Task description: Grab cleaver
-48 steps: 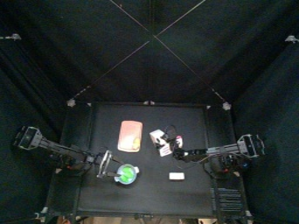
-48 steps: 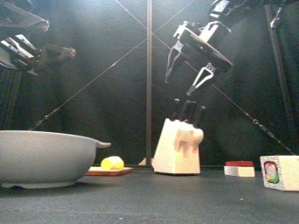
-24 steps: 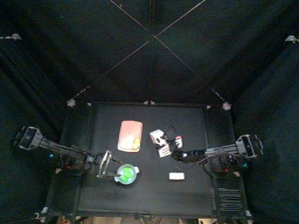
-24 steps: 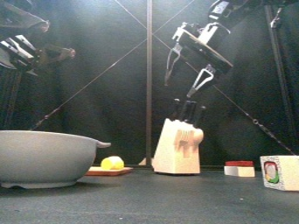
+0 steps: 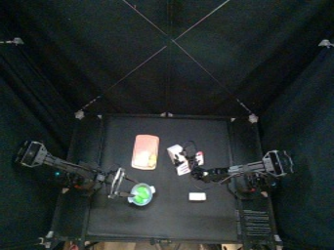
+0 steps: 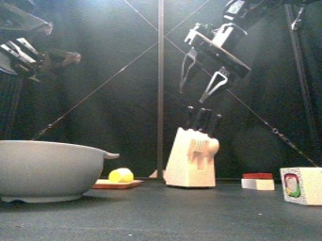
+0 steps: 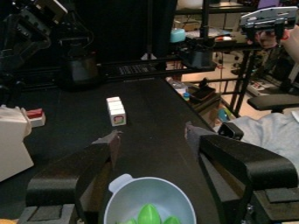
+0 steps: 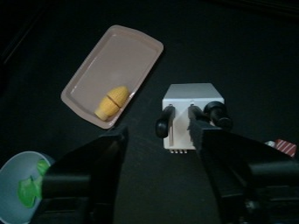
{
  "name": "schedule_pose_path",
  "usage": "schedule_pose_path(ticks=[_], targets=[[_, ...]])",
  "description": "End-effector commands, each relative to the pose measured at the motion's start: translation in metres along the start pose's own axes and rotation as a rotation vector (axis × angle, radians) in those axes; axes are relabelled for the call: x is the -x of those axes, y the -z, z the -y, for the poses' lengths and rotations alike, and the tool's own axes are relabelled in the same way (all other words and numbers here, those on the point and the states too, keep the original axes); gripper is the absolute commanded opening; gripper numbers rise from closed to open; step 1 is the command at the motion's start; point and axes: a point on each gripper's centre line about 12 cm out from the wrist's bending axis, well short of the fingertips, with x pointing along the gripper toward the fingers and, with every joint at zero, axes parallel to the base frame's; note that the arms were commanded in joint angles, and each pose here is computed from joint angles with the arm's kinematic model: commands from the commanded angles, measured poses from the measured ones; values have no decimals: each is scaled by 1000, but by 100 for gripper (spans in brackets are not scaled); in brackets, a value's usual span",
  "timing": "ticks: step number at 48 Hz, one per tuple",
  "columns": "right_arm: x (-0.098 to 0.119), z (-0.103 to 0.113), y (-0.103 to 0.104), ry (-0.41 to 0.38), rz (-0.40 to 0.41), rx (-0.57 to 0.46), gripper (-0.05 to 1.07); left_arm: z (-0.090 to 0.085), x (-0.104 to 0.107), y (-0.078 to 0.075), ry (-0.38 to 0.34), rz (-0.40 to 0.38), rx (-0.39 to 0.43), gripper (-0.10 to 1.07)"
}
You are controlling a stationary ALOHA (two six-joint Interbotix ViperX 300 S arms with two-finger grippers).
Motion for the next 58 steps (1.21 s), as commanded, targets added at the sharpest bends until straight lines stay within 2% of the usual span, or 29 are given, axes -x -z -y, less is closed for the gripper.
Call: schedule_pose_path(ticks=[1,17,45,58], targets=[[5,-7,-7,-25,4,-22,71,-1,-2,-4,-2,15,0,95],[-6,-7,0,3,-9,-11,70,-1,-2,-3,-2,12,1,95],[-27,-1,-8,59,-8,-36,69,-1,-1,-3,-2,11,-1,95],[-32,2,-5,79,-21,-41,68,-1,-1,-3,-2,11,-1,95]])
